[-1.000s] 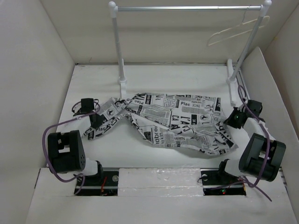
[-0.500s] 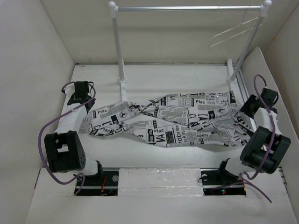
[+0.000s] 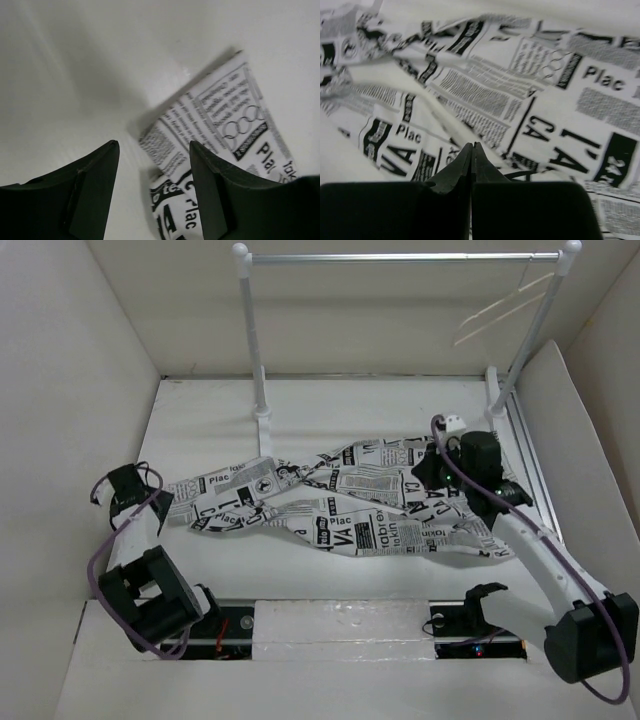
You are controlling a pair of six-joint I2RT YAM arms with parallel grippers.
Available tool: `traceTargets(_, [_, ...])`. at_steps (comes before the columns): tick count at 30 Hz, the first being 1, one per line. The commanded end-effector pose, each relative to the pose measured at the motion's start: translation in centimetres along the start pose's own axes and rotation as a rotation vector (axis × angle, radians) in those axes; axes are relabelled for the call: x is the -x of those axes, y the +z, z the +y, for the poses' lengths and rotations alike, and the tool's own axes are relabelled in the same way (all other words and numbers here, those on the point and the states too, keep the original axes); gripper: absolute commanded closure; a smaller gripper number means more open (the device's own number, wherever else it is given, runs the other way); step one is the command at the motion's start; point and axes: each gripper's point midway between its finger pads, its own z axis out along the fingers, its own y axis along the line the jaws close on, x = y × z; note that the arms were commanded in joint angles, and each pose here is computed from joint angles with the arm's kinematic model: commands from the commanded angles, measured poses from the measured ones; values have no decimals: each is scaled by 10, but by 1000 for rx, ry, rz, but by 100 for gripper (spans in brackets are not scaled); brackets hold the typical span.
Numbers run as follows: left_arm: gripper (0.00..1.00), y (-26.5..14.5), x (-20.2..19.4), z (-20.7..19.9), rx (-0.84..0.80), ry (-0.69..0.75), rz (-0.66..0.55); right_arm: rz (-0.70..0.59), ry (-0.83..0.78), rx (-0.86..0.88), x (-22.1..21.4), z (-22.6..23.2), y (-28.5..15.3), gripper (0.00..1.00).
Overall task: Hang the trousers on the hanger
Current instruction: Flatten out the trousers at the center of the board.
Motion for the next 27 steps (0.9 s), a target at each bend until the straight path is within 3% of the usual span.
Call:
traceTargets(1, [46,5,-27,17,-37,-30,124,53,-63,119,-33,35,3,100])
traceTargets(8, [45,12,-28,5,-87,-50,139,197,-203,279,-90,82,7,63])
traceTargets(10, [48,20,-28,5,-76,-56,144,219,-210,297,-99,87,7,58])
traceTargets(11, [54,24,-25,5,-63,-60,136,227,-210,301,-102,87,7,56])
traceTargets(15, [65,38,-17,8,-16,-58,118,245,-221,321,-108,93,4,56])
traceTargets(16, [71,39,-15,7,-20,-54,113,242,-222,321,-105,94,3,56])
traceTargets(17, [86,39,-11,4,-26,-46,104,243,-252,322,-106,92,2,56])
traceTargets(19, [100,36,-5,0,-39,-41,90,236,-258,321,-102,92,2,56])
traceTargets(27, [100,-8,22,-15,-111,-47,-18,238,-285,347,-102,99,0,56])
